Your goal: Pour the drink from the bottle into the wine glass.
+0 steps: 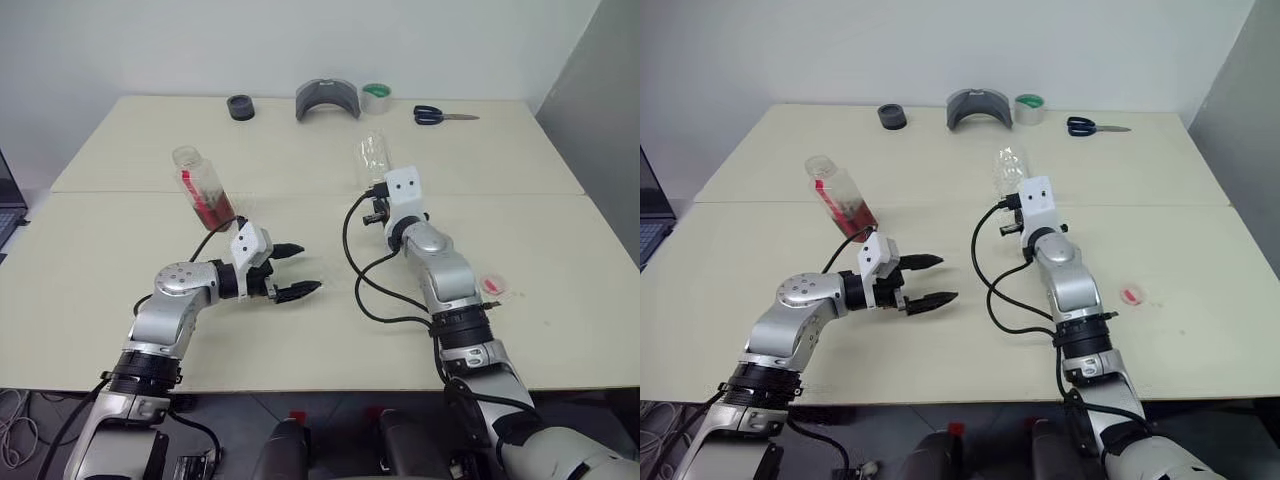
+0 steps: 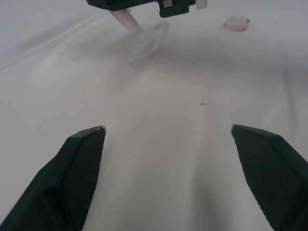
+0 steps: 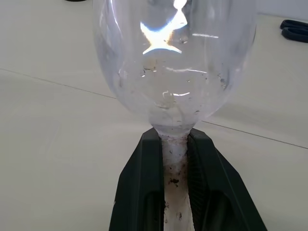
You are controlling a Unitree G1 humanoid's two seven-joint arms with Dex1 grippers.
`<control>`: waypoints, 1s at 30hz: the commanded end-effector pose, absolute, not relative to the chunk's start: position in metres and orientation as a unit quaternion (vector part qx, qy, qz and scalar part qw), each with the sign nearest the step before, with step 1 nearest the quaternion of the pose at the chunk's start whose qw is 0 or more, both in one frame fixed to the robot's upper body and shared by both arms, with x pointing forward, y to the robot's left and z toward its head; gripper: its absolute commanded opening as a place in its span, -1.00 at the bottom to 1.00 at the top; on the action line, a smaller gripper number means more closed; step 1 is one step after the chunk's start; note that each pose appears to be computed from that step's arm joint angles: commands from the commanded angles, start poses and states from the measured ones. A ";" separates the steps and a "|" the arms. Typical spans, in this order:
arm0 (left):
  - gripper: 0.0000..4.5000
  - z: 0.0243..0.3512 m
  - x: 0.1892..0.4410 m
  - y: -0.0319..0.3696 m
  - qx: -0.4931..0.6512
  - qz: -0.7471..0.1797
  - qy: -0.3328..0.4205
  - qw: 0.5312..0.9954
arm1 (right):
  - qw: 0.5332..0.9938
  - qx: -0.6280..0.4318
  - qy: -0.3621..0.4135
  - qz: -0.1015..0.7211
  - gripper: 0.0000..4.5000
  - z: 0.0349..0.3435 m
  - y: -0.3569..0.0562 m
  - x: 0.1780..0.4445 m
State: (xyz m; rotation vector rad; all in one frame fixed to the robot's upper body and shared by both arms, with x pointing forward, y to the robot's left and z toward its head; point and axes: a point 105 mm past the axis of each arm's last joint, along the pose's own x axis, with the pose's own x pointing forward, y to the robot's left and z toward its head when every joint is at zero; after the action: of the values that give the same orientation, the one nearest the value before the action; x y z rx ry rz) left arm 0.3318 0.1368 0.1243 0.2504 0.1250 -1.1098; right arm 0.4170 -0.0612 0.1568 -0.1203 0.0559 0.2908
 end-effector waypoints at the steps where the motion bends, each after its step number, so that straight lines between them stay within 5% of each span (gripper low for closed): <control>1: 1.00 0.140 0.331 0.136 0.120 -0.532 0.034 0.838 | 0.988 -0.044 0.032 0.144 -0.86 0.149 -0.063 0.402; 10: 1.00 0.139 0.328 0.130 0.107 -0.538 0.037 0.835 | 0.984 -0.050 0.078 0.152 -0.88 0.108 -0.071 0.355; 21: 1.00 0.148 0.333 0.157 0.111 -0.467 0.024 0.877 | 0.964 -0.005 -0.082 0.253 -0.89 0.163 -0.030 0.371; 30: 1.00 0.164 0.329 0.191 0.115 -0.383 0.008 0.916 | 0.931 -0.031 -0.099 0.349 -0.89 0.156 0.019 0.380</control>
State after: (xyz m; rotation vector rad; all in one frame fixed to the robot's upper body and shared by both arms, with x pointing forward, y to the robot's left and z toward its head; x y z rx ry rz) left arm 0.3321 0.1882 0.1479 0.2211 0.0687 -0.8021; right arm 0.3816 0.0106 0.1410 -0.0594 -0.1321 0.6829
